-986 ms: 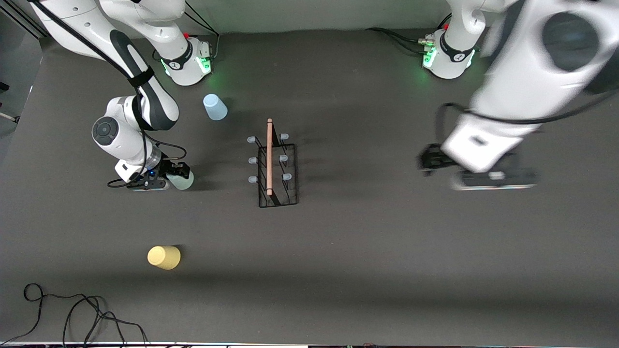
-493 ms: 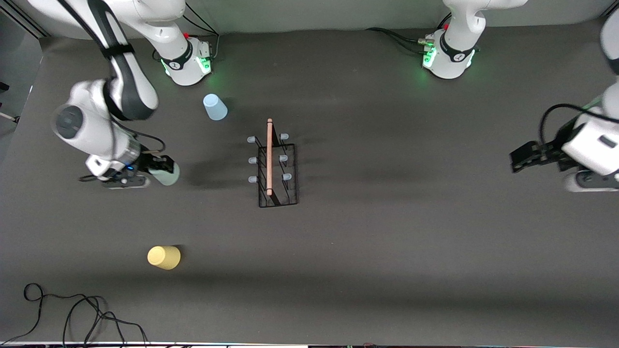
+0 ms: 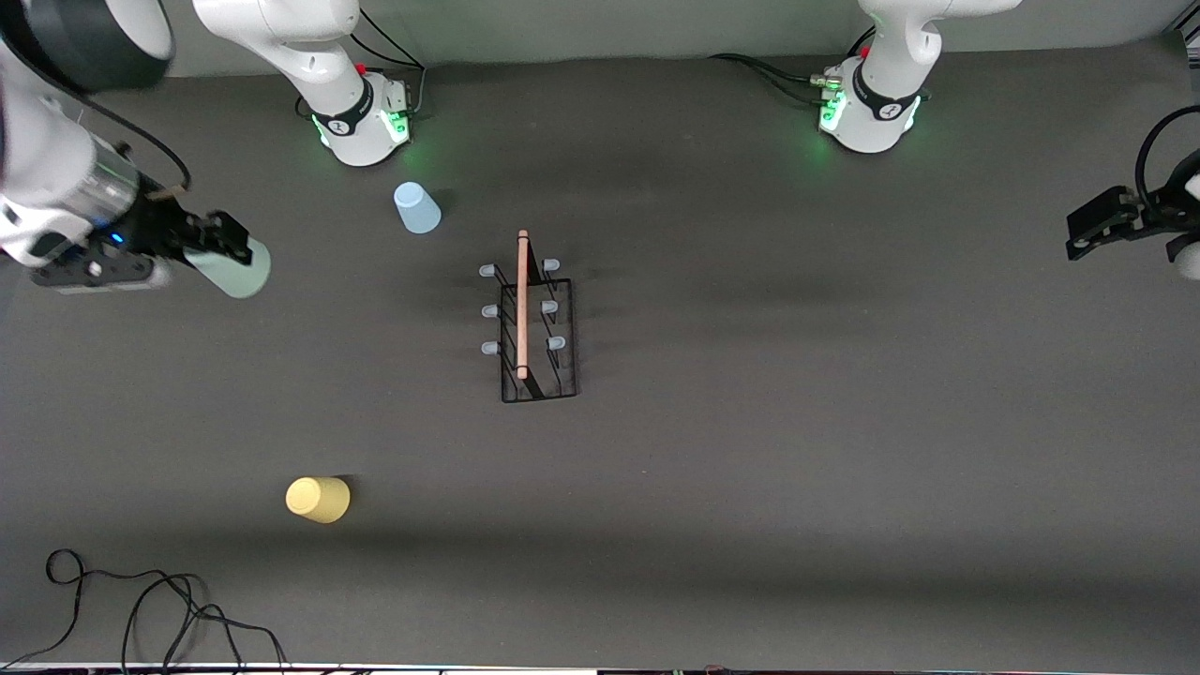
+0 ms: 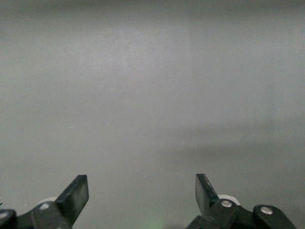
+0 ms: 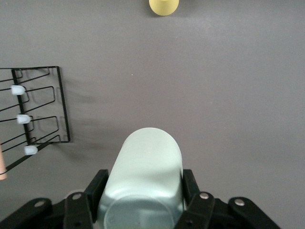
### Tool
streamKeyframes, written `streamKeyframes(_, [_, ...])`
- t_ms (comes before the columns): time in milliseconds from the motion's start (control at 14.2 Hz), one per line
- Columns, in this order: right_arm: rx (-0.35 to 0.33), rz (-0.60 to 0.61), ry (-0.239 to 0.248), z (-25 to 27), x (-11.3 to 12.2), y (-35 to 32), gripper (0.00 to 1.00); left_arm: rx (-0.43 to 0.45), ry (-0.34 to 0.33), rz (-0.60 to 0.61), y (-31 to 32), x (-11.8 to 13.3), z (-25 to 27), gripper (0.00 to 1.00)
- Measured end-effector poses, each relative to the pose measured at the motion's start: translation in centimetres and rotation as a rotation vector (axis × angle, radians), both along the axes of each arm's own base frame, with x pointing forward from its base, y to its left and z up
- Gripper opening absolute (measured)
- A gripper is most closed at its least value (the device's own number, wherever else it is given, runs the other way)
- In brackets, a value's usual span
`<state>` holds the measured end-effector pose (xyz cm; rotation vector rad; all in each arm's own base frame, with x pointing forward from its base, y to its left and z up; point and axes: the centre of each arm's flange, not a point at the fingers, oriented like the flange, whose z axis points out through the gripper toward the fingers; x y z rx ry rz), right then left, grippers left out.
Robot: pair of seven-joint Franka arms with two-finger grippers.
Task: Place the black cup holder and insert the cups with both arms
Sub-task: 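Lift the pale green cup with the right gripper while the left gripper withdraws, then move the green cup with the right gripper onto a holder peg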
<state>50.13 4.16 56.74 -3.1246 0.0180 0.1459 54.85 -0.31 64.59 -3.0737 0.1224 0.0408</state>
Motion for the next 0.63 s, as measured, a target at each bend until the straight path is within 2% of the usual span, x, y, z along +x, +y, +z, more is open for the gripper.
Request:
streamKeyframes(282, [-0.030, -0.144, 0.011, -0.1, -0.7, 7.1, 0.68, 0.000, 0.019, -0.004, -0.1, -0.2, -0.8, 1.00])
streamKeyframes(493, [0.005, -0.387, 0.024, -0.8, -2.0, 14.7, 0.68, 0.000, 0.026, -0.006, -0.2, -0.2, -1.2, 1.00])
streamKeyframes(634, [0.003, -0.566, 0.025, -1.7, -2.8, 19.2, 0.68, -0.010, 0.034, -0.010, -0.5, 0.0, -1.7, 1.00])
